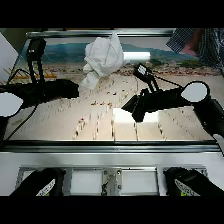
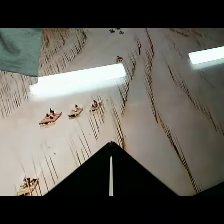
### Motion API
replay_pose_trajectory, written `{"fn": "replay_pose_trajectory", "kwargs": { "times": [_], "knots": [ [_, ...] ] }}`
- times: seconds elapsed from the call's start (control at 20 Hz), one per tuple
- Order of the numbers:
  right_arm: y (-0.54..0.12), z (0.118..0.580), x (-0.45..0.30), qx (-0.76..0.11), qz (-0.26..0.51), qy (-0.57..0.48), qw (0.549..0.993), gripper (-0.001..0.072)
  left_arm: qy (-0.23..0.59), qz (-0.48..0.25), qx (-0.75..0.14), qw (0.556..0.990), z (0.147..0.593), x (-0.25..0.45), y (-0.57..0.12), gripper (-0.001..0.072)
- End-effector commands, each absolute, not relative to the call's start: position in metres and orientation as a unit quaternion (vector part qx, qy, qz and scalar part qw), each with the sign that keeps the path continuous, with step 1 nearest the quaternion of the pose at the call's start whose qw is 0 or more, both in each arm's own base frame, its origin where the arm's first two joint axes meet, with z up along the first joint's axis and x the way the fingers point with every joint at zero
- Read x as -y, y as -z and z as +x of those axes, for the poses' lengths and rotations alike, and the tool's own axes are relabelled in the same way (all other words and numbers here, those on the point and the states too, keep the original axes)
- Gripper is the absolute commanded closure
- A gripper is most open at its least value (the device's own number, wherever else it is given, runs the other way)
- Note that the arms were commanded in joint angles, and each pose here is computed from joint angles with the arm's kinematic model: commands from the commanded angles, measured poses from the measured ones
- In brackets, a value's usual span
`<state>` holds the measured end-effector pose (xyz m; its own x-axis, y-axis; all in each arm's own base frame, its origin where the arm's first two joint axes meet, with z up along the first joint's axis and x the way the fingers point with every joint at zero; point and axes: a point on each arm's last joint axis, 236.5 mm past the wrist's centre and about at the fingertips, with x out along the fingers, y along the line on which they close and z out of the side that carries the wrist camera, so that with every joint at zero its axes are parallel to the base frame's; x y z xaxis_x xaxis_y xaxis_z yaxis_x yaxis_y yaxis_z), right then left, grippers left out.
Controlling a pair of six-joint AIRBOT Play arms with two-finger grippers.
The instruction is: Fold the clothes and pants, and hang the long-sleeved shirts on hangers.
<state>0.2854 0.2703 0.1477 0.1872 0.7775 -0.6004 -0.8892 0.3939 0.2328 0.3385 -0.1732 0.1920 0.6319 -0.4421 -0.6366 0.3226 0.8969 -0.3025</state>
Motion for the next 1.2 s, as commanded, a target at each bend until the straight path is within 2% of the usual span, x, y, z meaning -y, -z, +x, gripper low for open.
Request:
{"fn": "replay_pose_trajectory", "kwargs": {
  "times": [0.0, 0.6, 0.65, 0.7, 0.75, 0.8, 1.0, 1.15],
  "knots": [
    [-0.147, 0.285, -0.271, -0.333, -0.084, -0.544, 0.766, 0.0686, 0.212, -0.08, -0.373, 0.9, 0.339, 0.173, -0.192, 0.0696],
    [-0.147, 0.285, -0.271, -0.332, -0.084, -0.544, 0.766, 0.0686, 0.222, -0.099, -0.336, 0.91, 0.349, 0.181, -0.208, 0.0695],
    [-0.147, 0.285, -0.271, -0.333, -0.084, -0.544, 0.765, 0.0686, 0.223, -0.096, -0.322, 0.915, 0.355, 0.181, -0.212, 0.06],
    [-0.147, 0.285, -0.27, -0.333, -0.084, -0.544, 0.766, 0.0686, 0.219, -0.094, -0.305, 0.922, 0.364, 0.18, -0.216, 0.0215],
    [-0.147, 0.285, -0.271, -0.333, -0.084, -0.544, 0.765, 0.0686, 0.211, -0.102, -0.291, 0.927, 0.376, 0.177, -0.218, -0.0013],
    [-0.147, 0.285, -0.27, -0.333, -0.084, -0.544, 0.766, 0.0686, 0.198, -0.107, -0.289, 0.93, 0.392, 0.171, -0.213, 0.0031],
    [-0.147, 0.285, -0.27, -0.333, -0.084, -0.544, 0.766, 0.0686, 0.132, -0.118, -0.35, 0.92, 0.469, 0.138, -0.15, 0.003],
    [-0.147, 0.285, -0.27, -0.333, -0.084, -0.544, 0.766, 0.0686, 0.09, -0.128, -0.426, 0.891, 0.521, 0.114, -0.067, 0.003]
  ]
}}
